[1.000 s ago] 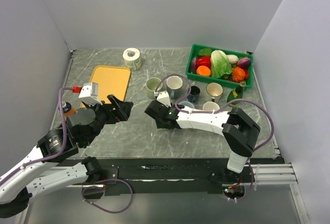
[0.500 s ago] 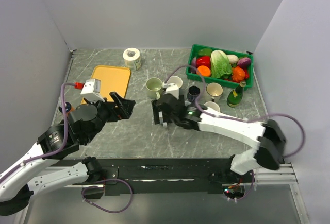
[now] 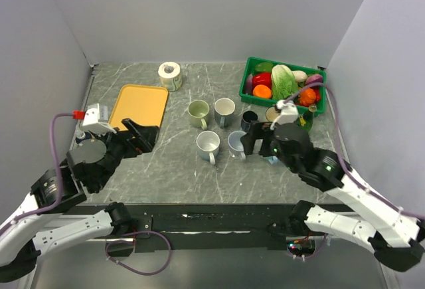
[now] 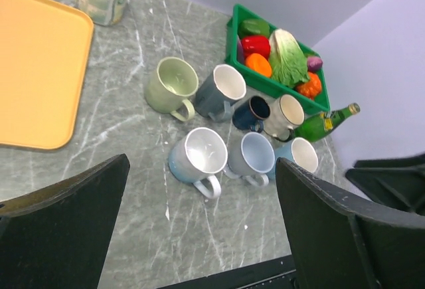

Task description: Turn the mug right side up

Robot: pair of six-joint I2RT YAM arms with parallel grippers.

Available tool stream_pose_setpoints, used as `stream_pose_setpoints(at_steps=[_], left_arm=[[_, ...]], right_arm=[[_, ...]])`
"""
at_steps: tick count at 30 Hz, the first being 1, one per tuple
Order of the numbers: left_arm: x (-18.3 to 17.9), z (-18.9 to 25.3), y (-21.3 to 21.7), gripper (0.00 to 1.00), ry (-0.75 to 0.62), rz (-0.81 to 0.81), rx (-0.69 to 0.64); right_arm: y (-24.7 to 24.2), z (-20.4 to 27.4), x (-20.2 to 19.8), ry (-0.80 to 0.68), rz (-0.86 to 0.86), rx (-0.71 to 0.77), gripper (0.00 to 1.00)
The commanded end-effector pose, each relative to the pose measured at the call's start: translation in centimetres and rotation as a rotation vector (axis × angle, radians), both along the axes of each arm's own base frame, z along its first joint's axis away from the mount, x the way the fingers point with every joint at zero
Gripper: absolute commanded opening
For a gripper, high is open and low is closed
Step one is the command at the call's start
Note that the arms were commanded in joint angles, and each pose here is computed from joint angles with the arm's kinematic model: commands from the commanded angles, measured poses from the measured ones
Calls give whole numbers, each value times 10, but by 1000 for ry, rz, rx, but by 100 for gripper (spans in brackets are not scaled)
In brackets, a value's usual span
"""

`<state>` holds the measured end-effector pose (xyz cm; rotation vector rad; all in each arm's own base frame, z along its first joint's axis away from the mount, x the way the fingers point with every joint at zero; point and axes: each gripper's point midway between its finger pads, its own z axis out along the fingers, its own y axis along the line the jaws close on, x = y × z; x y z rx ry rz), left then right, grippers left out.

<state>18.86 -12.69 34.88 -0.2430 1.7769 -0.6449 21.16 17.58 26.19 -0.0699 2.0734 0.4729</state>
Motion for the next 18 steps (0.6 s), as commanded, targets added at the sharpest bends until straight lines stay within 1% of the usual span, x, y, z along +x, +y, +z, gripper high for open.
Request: stream_pose_setpoints(at_steps=[1,6,18], left_arm=[[-4,22,26,96,-42,63,1],[-9,30,35,96,-60,68,-17],[-12,37,46,96,-95,90,-54]], right_arm=[[-29,15,-7,-51,-52,0,100],[-41,35,-15,-106,-66,74,100],[-41,38,-17,-95,-75,102,100]])
